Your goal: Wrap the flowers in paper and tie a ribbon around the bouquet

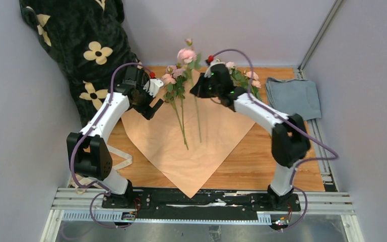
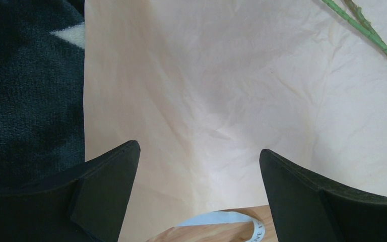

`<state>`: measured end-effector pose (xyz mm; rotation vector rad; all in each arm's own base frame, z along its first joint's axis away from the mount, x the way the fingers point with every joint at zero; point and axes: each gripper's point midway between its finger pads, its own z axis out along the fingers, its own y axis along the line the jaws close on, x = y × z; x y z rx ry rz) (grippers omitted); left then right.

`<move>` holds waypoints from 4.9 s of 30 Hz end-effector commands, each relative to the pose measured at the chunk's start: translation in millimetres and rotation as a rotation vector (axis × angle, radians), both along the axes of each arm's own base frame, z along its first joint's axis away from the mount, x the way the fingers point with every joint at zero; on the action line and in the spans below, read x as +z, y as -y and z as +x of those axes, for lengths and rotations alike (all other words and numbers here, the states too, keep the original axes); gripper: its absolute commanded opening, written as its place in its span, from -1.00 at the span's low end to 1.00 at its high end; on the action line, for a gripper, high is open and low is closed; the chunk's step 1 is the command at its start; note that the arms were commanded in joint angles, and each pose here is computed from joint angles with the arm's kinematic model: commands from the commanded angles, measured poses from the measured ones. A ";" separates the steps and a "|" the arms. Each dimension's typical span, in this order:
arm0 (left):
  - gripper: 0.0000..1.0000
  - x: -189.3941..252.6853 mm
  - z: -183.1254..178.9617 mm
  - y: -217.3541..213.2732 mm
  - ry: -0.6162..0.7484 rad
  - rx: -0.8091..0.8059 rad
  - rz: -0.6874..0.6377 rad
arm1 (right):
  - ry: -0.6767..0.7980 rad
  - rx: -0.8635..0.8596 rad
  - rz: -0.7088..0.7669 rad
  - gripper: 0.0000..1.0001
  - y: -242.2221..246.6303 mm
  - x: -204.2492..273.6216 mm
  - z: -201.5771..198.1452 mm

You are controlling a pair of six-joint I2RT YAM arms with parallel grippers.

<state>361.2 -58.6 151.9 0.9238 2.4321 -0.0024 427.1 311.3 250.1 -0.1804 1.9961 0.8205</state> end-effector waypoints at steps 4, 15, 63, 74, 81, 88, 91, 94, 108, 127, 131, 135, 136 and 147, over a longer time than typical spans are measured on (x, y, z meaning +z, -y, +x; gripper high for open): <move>1.00 4.8 6.0 -6.7 0.045 0.051 -0.012 | -0.249 0.130 0.087 -1.00 -104.4 -79.7 -2.1; 1.00 -6.7 3.6 -0.9 0.007 0.031 -0.034 | -0.340 0.086 -0.154 -0.31 -100.8 -166.7 23.5; 1.00 -18.4 3.9 -0.9 -0.042 0.030 -0.024 | -0.527 -0.181 -0.631 -0.66 294.5 -214.6 109.6; 1.00 -20.5 4.1 -0.3 -0.050 0.027 -0.026 | -0.324 -0.274 -0.640 -1.00 318.0 -95.5 94.4; 1.00 -16.2 4.8 -0.2 -0.038 0.025 -0.027 | -0.089 -0.339 -0.551 -1.00 305.4 -23.2 68.4; 1.00 -13.6 3.5 -0.7 -0.033 0.026 -0.027 | -0.081 -0.267 -0.429 -1.00 263.2 -3.5 52.0; 1.00 -14.2 3.7 0.0 -0.035 0.024 -0.029 | -0.016 -0.160 -0.363 -1.00 210.2 13.8 27.4; 1.00 -15.7 4.2 0.5 -0.040 0.024 -0.031 | 0.036 -0.050 -0.351 -1.00 146.4 11.3 -10.5; 1.00 -12.0 1.5 8.0 -0.045 0.007 -0.071 | -0.505 -0.119 -0.638 -0.01 150.1 -181.3 -110.6; 1.00 -13.8 1.0 5.5 -0.047 0.005 -0.055 | -0.569 -0.129 -0.533 -0.21 118.6 -222.2 -75.7; 1.00 -13.2 0.6 5.5 -0.045 0.005 -0.056 | -0.539 -0.151 -0.581 -0.99 130.3 -208.9 -76.0; 1.00 -11.6 0.1 5.5 -0.041 0.003 -0.057 | -0.461 -0.102 -0.526 -1.00 123.2 -150.8 -78.4; 1.00 -11.5 0.2 5.6 -0.040 0.002 -0.057 | -0.426 -0.076 -0.484 -1.00 115.9 -127.3 -77.2; 1.00 -8.5 -0.5 2.1 -0.028 0.010 -0.041 | -0.171 0.081 0.117 -1.00 -11.4 4.2 -1.3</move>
